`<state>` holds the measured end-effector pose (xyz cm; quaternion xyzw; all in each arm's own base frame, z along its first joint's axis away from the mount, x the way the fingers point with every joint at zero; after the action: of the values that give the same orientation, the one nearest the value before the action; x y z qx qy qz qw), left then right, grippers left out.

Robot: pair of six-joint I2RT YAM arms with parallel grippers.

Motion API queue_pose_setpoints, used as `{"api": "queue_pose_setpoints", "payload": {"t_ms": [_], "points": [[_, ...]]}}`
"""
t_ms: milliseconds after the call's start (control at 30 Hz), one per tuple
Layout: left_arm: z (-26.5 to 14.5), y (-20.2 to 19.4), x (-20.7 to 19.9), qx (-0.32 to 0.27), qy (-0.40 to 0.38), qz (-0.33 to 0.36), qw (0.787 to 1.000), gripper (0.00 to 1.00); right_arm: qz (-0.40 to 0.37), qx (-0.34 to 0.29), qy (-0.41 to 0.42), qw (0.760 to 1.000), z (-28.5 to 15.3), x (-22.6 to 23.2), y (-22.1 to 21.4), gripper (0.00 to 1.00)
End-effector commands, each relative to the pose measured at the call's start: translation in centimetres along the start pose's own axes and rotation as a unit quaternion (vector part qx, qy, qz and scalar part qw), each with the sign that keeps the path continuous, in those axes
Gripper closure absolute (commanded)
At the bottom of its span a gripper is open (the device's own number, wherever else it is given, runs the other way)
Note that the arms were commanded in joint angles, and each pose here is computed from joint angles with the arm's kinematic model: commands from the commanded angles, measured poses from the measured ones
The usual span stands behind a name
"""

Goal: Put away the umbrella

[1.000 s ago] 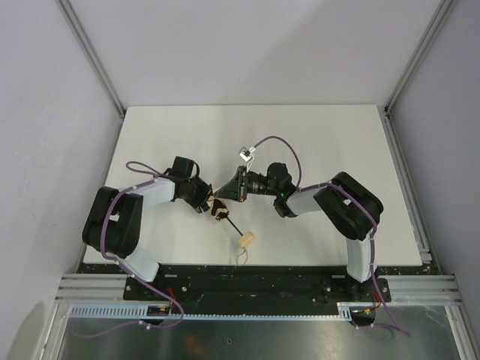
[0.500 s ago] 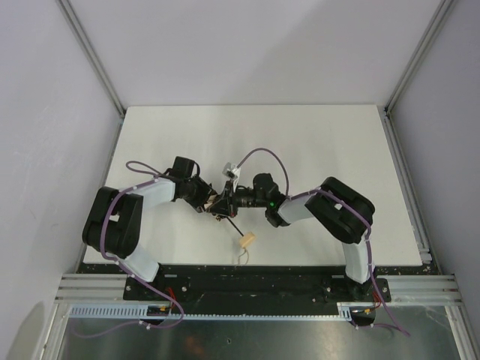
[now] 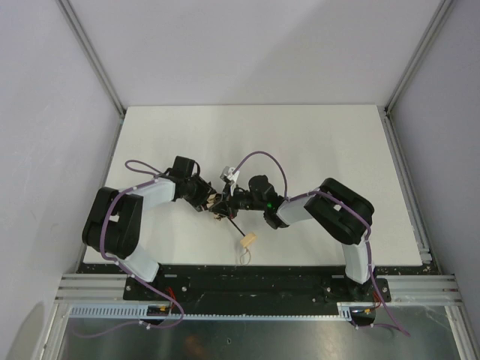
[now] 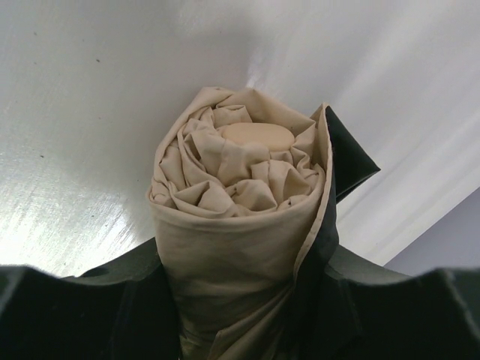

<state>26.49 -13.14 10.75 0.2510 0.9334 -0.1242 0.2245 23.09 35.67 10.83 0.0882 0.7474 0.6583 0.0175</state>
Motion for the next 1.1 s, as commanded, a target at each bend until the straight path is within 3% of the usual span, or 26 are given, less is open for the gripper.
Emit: {"api": "queue_pose_setpoints", "payload": {"t_ms": [0, 333, 733, 1067], "points": [[1.3, 0.9, 3.1, -0.054, 0.083, 0.017, 0.995, 1.0, -0.042, -0.023, -0.052, 0.997, 0.5, -1.0, 1.7, 1.0], [1.2, 0.7, 2.8, -0.046, 0.077, 0.018, 0.996, 1.0, -0.072, 0.052, -0.05, 0.995, 0.8, -0.6, -1.1, 0.98], [0.9, 0.6, 2.0, -0.037, 0.065, 0.02, 0.997, 1.0, 0.015, 0.082, -0.02, 0.996, 1.3, 0.2, -4.1, 0.68], [0.9, 0.5, 2.0, -0.03, 0.063, 0.016, 0.997, 1.0, 0.062, 0.081, -0.012, 0.995, 2.2, 0.5, -4.3, 0.52]]}}
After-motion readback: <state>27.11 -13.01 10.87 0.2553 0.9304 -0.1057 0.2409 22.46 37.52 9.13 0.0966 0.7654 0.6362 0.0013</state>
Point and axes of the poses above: each gripper's point midway between its finger pads, its own z axis out along the fingers, its own x axis along the line the jaws close on, y = z × x, the point moved 10 cm from there along -z, back along the fingers, and after that the axes turned 14 degrees about -z, right-handed, at the moved point
